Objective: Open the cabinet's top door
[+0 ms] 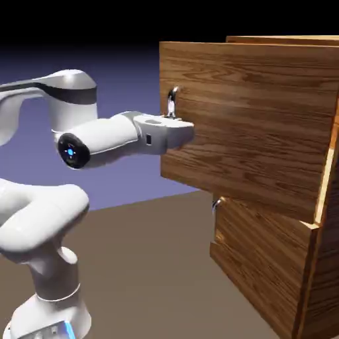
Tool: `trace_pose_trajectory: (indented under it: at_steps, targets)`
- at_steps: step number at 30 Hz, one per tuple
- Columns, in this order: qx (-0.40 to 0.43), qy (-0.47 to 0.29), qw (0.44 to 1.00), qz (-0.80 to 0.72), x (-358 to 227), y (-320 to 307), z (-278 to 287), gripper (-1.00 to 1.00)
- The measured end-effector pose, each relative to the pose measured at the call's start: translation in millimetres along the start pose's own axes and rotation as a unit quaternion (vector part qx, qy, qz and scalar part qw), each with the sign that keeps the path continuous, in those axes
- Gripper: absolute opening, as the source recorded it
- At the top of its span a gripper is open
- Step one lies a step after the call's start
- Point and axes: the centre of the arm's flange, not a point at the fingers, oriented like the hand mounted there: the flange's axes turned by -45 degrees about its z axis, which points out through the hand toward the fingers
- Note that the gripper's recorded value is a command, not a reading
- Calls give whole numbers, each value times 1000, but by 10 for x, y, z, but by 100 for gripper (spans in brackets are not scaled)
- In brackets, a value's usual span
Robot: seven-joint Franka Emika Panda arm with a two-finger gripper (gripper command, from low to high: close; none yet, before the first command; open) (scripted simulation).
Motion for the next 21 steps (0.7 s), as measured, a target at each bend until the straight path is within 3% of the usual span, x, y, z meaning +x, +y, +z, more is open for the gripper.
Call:
trace_pose_trajectory:
  at_steps: [21]
  targets:
    - [240,0,971,0,-1,1078,-1449,-100]
